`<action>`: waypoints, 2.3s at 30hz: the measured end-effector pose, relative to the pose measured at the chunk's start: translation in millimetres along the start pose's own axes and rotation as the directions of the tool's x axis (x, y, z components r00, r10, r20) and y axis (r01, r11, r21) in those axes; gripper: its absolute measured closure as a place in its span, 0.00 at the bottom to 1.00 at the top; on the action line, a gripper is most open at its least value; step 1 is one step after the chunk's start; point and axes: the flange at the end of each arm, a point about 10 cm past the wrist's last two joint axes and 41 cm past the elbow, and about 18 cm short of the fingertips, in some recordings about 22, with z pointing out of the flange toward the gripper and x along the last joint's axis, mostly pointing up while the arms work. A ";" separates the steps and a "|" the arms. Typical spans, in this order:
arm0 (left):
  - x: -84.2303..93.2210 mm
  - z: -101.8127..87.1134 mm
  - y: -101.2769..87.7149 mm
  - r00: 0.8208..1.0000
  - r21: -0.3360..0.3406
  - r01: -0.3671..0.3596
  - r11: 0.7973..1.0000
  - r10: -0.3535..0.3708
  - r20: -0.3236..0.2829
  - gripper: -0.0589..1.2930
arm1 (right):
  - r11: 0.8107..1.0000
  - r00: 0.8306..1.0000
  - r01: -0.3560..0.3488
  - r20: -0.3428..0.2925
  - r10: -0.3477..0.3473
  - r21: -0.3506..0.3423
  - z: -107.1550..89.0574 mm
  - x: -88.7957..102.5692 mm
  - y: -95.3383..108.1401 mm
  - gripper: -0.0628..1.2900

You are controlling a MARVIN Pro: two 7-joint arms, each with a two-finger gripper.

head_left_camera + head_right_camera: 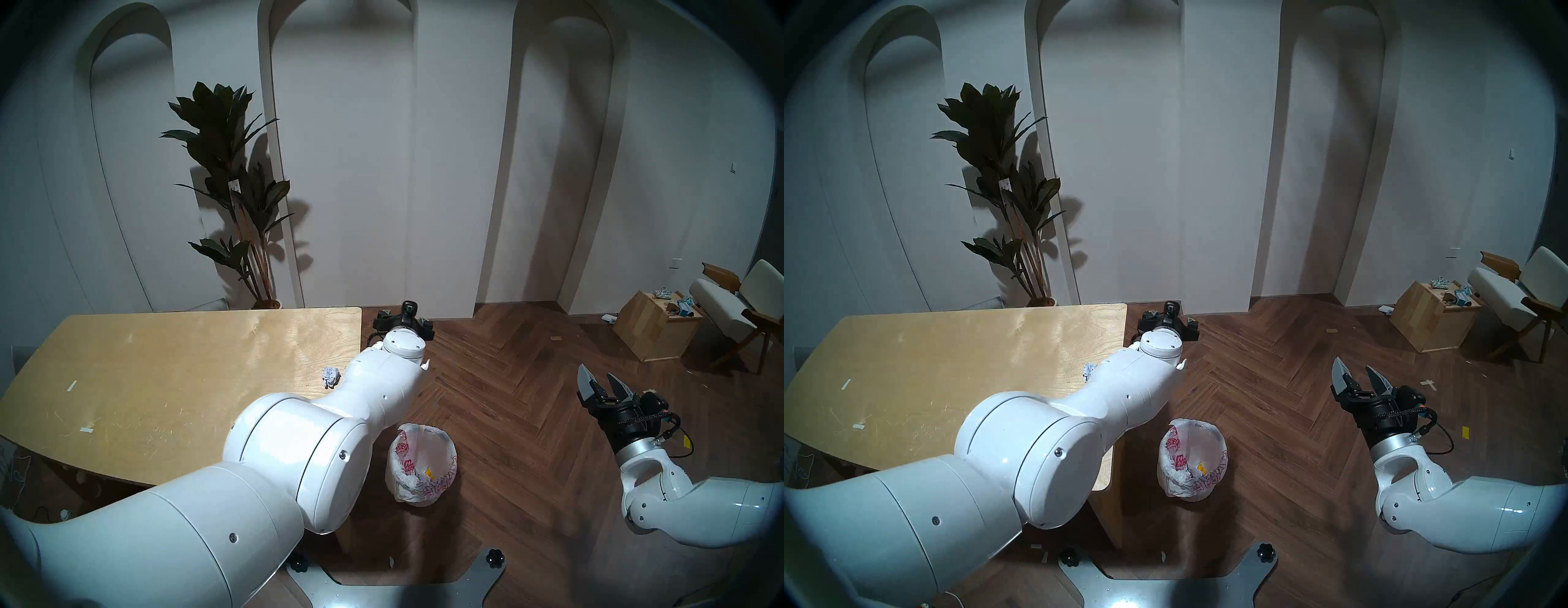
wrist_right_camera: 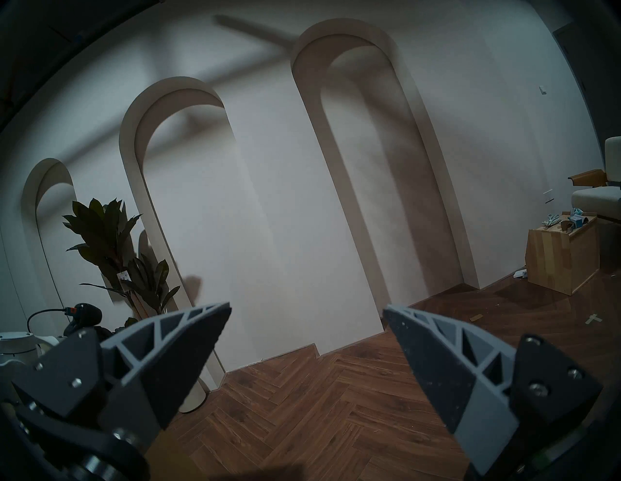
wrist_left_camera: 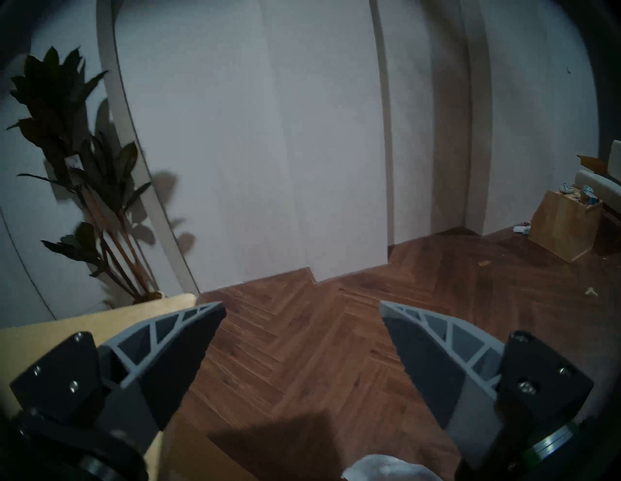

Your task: Put the trash into the trash bin on the ground

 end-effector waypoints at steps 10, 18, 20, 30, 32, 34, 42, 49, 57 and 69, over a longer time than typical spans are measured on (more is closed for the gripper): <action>13.9 17.8 -96.9 0.998 0.224 0.002 0.975 0.011 -0.060 0.06 | 1.000 1.000 0.000 0.001 0.000 0.000 0.0 -0.2 0.0 0.05; 23.3 20.8 -179.1 0.995 0.400 0.015 0.916 0.024 -0.093 0.06 | 1.000 1.000 0.000 0.002 0.000 0.001 -0.2 -0.6 -0.1 0.05; 25.0 20.2 -196.5 0.995 0.433 0.012 0.901 0.034 -0.097 0.06 | 1.000 1.000 0.000 0.002 0.000 0.001 -0.2 -0.7 -0.1 0.05; 21.7 11.3 -271.5 0.991 0.554 -0.032 0.832 0.099 -0.091 0.06 | 1.000 1.000 0.001 0.005 -0.001 0.001 -0.8 -1.5 -0.1 0.05; 18.4 9.3 -280.8 0.991 0.566 -0.042 0.823 0.107 -0.083 0.06 | 1.000 1.000 0.001 0.006 -0.001 0.001 -0.9 -1.7 -0.1 0.05; 14.1 7.5 -288.1 0.991 0.575 -0.051 0.816 0.115 -0.075 0.06 | 1.000 1.000 0.001 0.006 -0.001 0.001 -1.0 -1.8 -0.1 0.05; -6.9 -0.2 -308.1 0.989 0.595 -0.091 0.799 0.141 -0.038 0.06 | 1.000 1.000 0.001 0.010 -0.001 0.002 -1.8 -2.8 -0.1 0.05; -15.9 -5.7 -321.8 0.987 0.607 -0.112 0.786 0.161 -0.026 0.06 | 1.000 1.000 0.001 0.011 -0.001 0.002 -2.1 -3.3 -0.2 0.05; -24.4 -11.6 -335.7 0.983 0.617 -0.136 0.775 0.185 -0.015 0.06 | 1.000 1.000 0.001 0.013 -0.001 0.002 -2.4 -3.8 -0.3 0.05; -68.7 -31.9 -371.2 0.971 0.617 -0.223 0.755 0.227 0.073 0.06 | 1.000 1.000 0.000 0.015 -0.001 0.003 -2.9 -4.5 -0.4 0.05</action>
